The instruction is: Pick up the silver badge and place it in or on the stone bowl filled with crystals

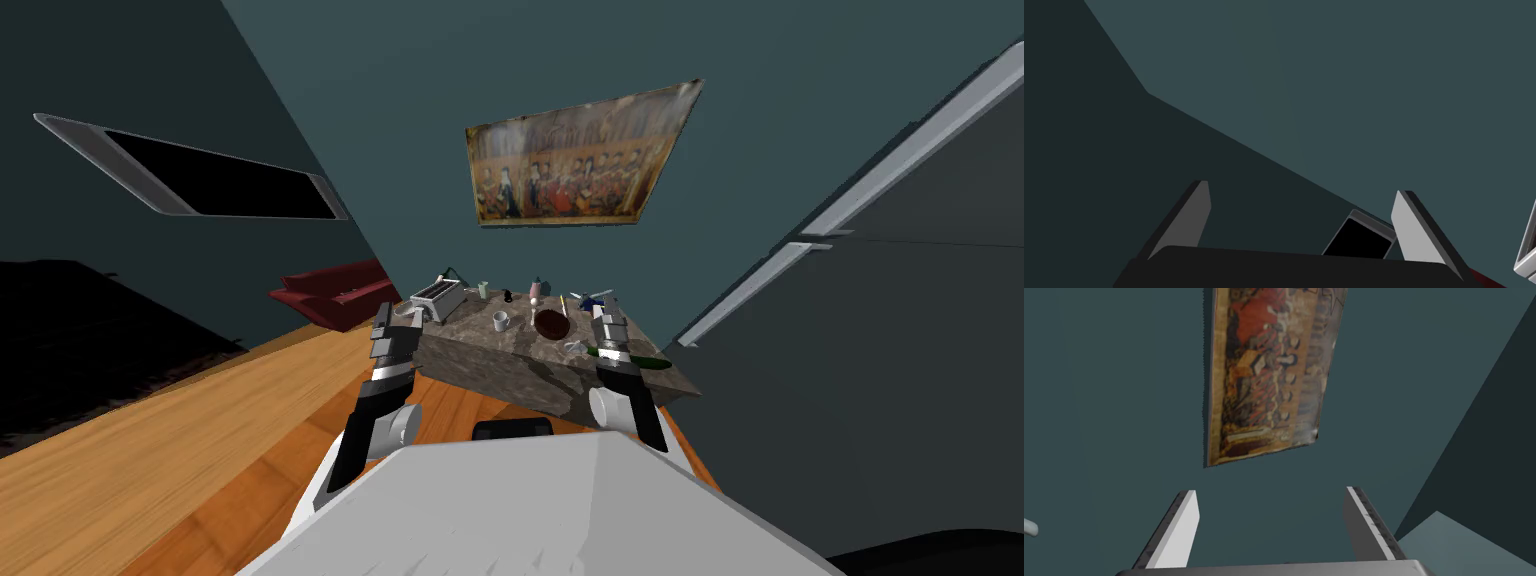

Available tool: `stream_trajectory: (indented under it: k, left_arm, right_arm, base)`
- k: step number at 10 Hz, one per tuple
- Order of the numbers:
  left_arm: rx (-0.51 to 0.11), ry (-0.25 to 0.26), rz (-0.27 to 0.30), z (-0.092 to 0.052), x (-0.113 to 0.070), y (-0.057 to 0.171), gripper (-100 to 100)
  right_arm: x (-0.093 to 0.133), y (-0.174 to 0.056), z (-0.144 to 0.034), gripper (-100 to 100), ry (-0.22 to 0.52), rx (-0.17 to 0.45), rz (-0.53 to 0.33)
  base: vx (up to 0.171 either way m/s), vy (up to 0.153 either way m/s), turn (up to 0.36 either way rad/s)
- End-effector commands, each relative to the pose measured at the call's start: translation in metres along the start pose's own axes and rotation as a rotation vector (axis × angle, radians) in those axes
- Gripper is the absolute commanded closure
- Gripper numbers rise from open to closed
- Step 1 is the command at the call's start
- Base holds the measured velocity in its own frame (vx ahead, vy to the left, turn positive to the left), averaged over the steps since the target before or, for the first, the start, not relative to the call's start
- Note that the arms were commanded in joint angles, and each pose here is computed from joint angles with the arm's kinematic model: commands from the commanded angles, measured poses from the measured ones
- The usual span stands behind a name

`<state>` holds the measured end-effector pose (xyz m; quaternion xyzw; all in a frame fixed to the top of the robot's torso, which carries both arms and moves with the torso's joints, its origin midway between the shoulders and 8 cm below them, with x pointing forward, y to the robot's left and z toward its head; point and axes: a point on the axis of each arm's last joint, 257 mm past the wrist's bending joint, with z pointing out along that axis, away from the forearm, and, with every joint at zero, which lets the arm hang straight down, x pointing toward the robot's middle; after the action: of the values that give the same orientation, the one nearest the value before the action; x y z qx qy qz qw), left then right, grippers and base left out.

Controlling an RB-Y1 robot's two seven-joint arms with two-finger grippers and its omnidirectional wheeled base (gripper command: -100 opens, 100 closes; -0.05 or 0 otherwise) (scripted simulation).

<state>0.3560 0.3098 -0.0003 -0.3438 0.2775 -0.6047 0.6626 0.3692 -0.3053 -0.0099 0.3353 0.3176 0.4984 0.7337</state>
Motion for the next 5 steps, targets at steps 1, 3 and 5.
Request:
stream_trajectory:
  k: [1,3,5]
  left_arm:
    - [0.0,0.0,0.0,0.0,0.0,0.0,0]
    - [0.0,0.0,0.0,0.0,0.0,0.0,0]
    - [0.0,0.0,0.0,0.0,0.0,0.0,0]
  right_arm:
    - [-0.003,-0.011,-0.007,-100,0.028,0.036,-0.05]
    - [-0.009,-0.026,-0.019,-100,0.062,0.089,-0.117]
    - [-0.017,-0.044,-0.035,-100,0.107,0.161,-0.202]
  base:
    - [0.0,-0.022,0.151]
    - [-0.004,-0.047,0.16]
    - [-0.013,-0.048,0.196]
